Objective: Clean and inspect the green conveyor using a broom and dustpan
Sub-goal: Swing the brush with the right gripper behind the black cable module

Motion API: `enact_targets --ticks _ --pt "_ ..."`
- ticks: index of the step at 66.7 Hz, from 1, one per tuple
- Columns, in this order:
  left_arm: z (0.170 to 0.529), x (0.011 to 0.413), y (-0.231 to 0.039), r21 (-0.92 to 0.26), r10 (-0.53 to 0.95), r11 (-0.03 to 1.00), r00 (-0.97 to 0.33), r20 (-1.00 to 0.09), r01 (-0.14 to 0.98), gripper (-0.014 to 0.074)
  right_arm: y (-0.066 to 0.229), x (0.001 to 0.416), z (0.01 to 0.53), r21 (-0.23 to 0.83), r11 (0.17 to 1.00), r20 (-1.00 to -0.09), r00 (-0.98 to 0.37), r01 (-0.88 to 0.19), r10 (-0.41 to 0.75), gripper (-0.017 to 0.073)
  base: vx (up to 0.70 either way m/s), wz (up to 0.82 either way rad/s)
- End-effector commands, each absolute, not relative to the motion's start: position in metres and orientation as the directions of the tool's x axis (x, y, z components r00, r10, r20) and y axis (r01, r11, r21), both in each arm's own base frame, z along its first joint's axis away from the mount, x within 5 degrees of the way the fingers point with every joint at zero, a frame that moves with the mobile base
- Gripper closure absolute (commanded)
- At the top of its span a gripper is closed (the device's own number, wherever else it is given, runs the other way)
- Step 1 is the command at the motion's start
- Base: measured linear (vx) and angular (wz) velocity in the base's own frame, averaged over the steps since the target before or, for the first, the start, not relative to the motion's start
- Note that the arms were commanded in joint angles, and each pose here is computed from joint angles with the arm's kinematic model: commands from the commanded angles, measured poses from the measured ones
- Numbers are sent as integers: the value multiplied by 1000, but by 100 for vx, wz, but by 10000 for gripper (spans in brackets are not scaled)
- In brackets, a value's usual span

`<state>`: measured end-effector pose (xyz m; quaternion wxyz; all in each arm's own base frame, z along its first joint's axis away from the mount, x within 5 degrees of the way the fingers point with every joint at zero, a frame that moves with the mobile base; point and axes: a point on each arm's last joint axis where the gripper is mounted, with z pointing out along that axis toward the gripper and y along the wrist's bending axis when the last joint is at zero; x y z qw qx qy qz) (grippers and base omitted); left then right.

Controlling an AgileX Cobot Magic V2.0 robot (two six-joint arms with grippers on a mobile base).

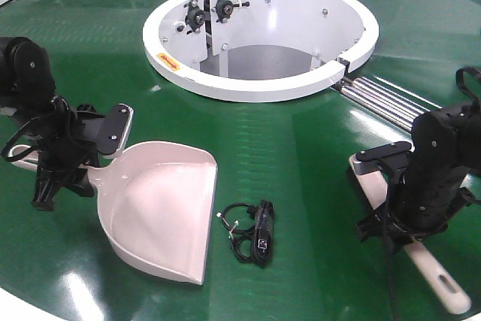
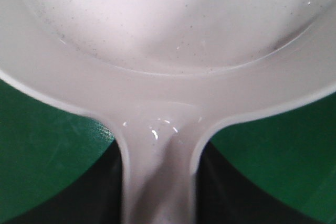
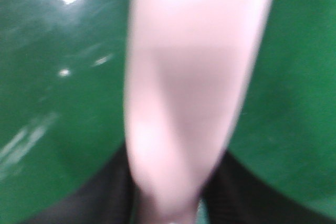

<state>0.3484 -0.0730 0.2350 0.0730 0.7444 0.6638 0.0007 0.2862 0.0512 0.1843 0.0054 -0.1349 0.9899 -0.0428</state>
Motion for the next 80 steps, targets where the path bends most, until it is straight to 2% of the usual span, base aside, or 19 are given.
enact_targets --ticks 1,3,11,25,33,48,62,70,80 --pt "258 346 -76 178 985 -104 126 -117 978 601 50 292 201 -118 958 -73 -960 -260 -270 533 0 0" --pt "258 346 -76 178 985 -104 126 -117 978 601 50 291 202 -118 958 -74 -960 -260 -270 578 0 0" --pt "258 346 -76 178 985 -104 126 -117 978 601 50 289 209 -115 965 -102 -963 -236 -248 569 0 0" --pt "258 346 -76 178 985 -104 126 -117 978 601 50 274 246 -72 984 -227 -958 -165 -177 565 0 0" --pt "258 346 -76 178 985 -104 126 -117 978 601 50 259 268 -28 992 -267 -956 -122 -125 564 0 0" --pt "258 346 -76 178 985 -104 126 -117 978 601 53 229 292 63 996 -248 -968 -57 -40 564 0 0" --pt "258 346 -76 178 985 -104 126 -117 978 601 93 206 297 8 998 -236 -970 -69 -66 563 0 0" --pt "258 346 -76 178 985 -104 126 -117 978 601 120 197 291 -6 1000 -229 -973 -25 -25 563 0 0" --pt "258 346 -76 178 985 -104 126 -117 978 601 150 193 273 -3 999 -174 -984 39 38 563 0 0"
